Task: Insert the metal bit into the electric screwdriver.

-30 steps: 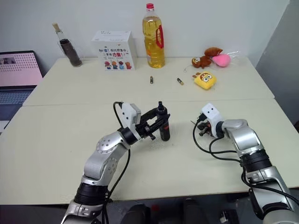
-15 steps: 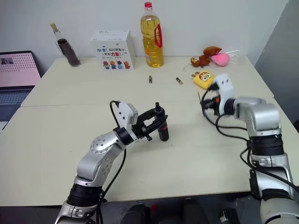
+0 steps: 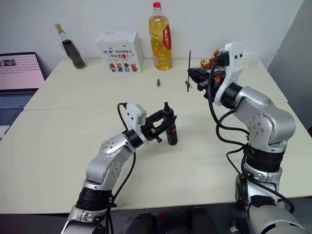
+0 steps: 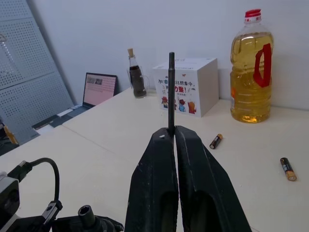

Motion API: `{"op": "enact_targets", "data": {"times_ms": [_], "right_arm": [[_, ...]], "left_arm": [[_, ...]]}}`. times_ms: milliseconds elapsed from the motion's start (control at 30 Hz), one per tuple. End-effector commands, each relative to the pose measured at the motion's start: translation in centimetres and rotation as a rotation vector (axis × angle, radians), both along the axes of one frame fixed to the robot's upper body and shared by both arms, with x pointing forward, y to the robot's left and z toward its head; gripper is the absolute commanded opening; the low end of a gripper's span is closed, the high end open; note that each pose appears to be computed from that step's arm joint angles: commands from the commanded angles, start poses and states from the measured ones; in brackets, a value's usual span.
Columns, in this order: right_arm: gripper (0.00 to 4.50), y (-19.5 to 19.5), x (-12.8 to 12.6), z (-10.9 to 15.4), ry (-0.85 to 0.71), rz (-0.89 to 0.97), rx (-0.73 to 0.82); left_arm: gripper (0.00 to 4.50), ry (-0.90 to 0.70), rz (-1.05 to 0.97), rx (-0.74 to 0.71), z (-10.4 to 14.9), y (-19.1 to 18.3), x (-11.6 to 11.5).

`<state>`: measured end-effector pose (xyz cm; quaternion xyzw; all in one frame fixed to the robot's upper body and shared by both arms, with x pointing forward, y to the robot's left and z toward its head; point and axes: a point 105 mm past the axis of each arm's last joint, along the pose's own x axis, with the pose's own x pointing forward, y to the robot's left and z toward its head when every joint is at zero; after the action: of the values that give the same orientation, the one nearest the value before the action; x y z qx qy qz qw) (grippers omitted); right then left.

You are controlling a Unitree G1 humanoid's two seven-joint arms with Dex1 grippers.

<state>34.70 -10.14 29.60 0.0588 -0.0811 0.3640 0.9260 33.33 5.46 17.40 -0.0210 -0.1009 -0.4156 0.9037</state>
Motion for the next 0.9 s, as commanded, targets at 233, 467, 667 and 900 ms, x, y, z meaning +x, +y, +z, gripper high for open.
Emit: {"op": "enact_targets", "data": {"times_ms": [233, 467, 667, 900], "right_arm": [[0.04, 2.0, -3.0, 1.8, -0.145, 0.088, 0.068], [0.04, 2.0, -3.4, 0.6, -0.126, 0.199, 0.023], [0.04, 2.2, -3.2, 0.1, -0.125, 0.236, -0.008], [0.04, 2.1, -3.0, -0.6, -0.113, 0.25, -0.028]], "left_arm": [[1.64, -0.092, -0.003, -0.047, 2.1, -2.0, 0.8], [1.64, -0.082, -0.064, -0.019, 1.4, -2.9, 0.1], [1.64, -0.077, -0.07, -0.008, 1.1, -2.8, 0.0], [1.64, -0.073, -0.07, -0.005, 0.9, -2.6, -0.2]]}}
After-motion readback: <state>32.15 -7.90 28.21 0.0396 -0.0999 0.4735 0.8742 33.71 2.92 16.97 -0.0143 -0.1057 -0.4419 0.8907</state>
